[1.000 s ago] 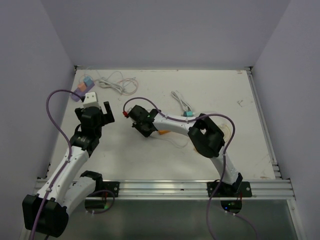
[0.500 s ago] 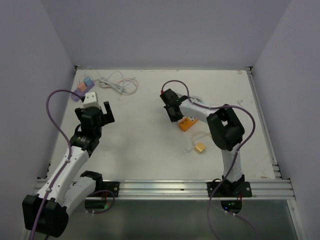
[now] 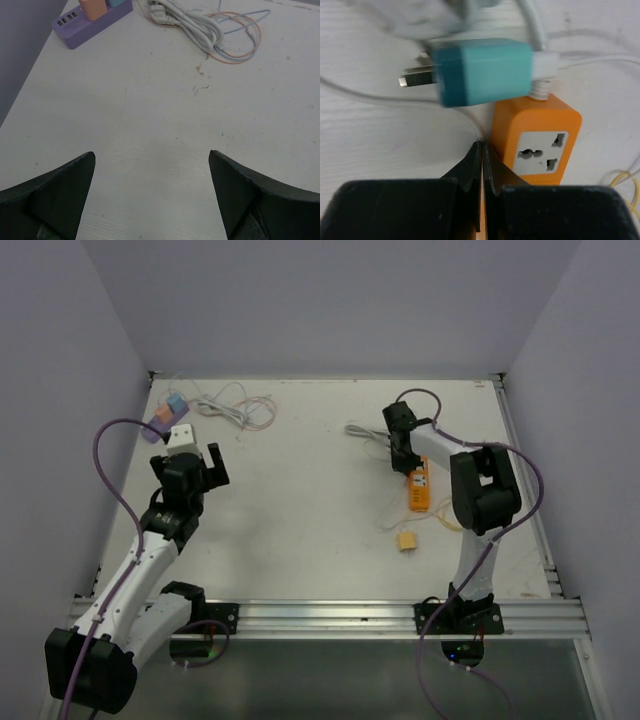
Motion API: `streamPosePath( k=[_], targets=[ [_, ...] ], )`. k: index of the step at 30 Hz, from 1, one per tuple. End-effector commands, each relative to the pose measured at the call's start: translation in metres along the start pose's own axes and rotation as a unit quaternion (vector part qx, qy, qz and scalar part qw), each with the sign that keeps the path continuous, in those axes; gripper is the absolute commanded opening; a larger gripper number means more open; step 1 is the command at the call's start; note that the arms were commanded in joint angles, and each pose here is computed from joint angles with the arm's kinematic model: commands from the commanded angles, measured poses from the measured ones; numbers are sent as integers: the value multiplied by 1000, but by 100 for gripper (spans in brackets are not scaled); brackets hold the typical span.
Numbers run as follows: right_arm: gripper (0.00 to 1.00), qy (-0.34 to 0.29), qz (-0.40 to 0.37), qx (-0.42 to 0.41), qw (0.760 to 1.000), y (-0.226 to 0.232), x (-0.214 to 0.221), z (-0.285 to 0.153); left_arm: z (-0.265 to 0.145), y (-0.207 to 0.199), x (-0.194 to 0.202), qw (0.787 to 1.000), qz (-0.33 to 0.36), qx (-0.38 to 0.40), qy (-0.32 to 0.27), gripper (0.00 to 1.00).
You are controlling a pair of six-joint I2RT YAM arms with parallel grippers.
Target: Pull the plug off the socket
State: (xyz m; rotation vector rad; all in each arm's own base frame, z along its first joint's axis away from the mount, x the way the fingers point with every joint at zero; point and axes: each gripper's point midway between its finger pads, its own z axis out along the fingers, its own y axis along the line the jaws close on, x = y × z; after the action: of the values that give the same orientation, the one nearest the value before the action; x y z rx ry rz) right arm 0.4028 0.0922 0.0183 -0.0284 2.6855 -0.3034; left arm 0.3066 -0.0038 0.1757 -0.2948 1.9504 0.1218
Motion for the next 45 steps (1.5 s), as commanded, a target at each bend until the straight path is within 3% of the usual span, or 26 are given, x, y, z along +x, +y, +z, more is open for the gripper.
streamPosePath(
  k=[1, 5, 9, 19, 23, 26, 30, 34, 40, 45],
  targets=[
    [0, 65, 55, 39, 996, -50, 34, 7, 3, -2, -10, 1000, -1, 2, -18, 100],
    [0, 67, 91, 45, 993, -78, 31, 7, 3, -2, -9, 1000, 0, 3, -15, 100],
    [3, 67, 111, 15, 991, -77, 24, 0, 5, -2, -7, 1000, 0, 2, -12, 100],
    [53, -1, 136, -155, 979, -36, -2, -68, 22, -29, -23, 999, 0, 32, 21, 100],
    [79, -44, 119, -220, 967, -28, -13, -113, 31, -47, -40, 998, -36, 50, 20, 100],
    [87, -76, 114, -265, 955, -21, -16, -138, 46, -51, -57, 998, -46, 33, 12, 100],
    [89, -128, 99, -333, 929, -7, -16, -175, 73, -46, -74, 999, -49, -15, 10, 99],
    [89, -136, 87, -364, 917, 3, -13, -188, 114, -22, -91, 998, -52, -34, -19, 99],
    [90, -137, 71, -406, 901, 18, -9, -195, 166, 28, -99, 997, -36, -26, -61, 99],
    [98, -134, 53, -416, 898, 32, 0, -194, 214, 54, -86, 999, -24, 5, -41, 100]
  ],
)
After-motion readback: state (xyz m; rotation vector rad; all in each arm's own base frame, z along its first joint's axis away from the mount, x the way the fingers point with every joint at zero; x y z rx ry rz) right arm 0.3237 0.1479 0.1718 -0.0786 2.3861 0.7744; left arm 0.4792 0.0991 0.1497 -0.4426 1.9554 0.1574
